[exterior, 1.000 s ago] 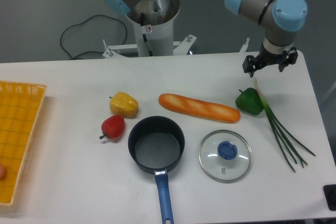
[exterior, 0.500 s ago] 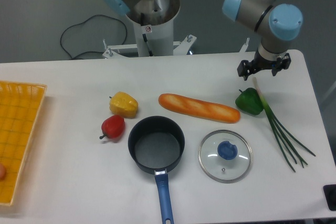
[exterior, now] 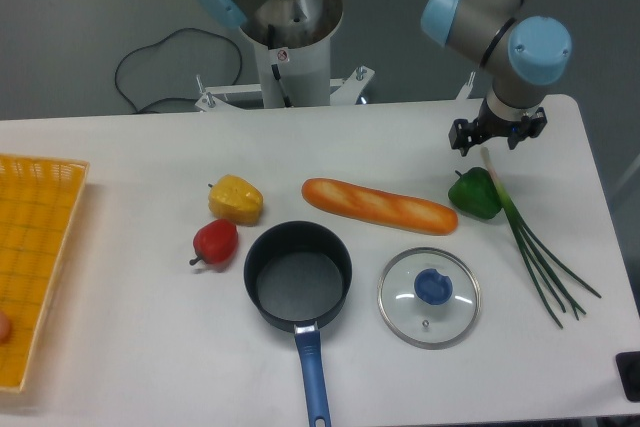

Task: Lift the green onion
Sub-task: 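Lower the open gripper onto the green onion stalks and close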

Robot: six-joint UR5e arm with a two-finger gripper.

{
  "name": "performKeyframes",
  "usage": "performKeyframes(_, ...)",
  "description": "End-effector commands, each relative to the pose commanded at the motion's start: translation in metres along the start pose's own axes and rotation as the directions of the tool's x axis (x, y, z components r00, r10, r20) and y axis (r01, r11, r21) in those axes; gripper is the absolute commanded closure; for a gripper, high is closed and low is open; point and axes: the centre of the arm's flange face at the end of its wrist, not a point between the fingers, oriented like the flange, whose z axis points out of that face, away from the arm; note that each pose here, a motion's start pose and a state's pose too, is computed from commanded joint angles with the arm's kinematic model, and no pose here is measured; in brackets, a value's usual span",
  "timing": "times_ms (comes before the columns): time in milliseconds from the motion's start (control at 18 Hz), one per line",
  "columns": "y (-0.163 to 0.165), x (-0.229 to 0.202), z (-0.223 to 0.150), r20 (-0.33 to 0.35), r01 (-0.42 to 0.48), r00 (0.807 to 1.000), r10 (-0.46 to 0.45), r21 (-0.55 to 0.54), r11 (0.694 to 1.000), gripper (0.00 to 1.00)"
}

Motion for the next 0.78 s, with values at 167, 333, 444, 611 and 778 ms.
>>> performKeyframes(167, -0.001, 0.0005, 0.0024, -0.003, -0.002, 1.0, 0.002, -0.003, 1.0, 0.32)
performKeyframes(333, -0.0016, -0.0002, 0.0023, 0.0, -0.002, 1.0, 0.002, -0.002, 1.0, 0.36)
performKeyframes(444, -0.0016, -0.0002, 0.0023, 0.0, -0.003, 1.0, 0.003, -0.002, 1.0, 0.37)
performKeyframes(611, -0.0035, 0.0026, 0.0028, 0.001, -0.008, 1.0, 0.008, -0.004, 1.0, 0.41)
performKeyframes(778, -0.0035, 0.0026, 0.0028, 0.001, -0.006, 1.0, 0.006, -0.004, 1.0, 0.48)
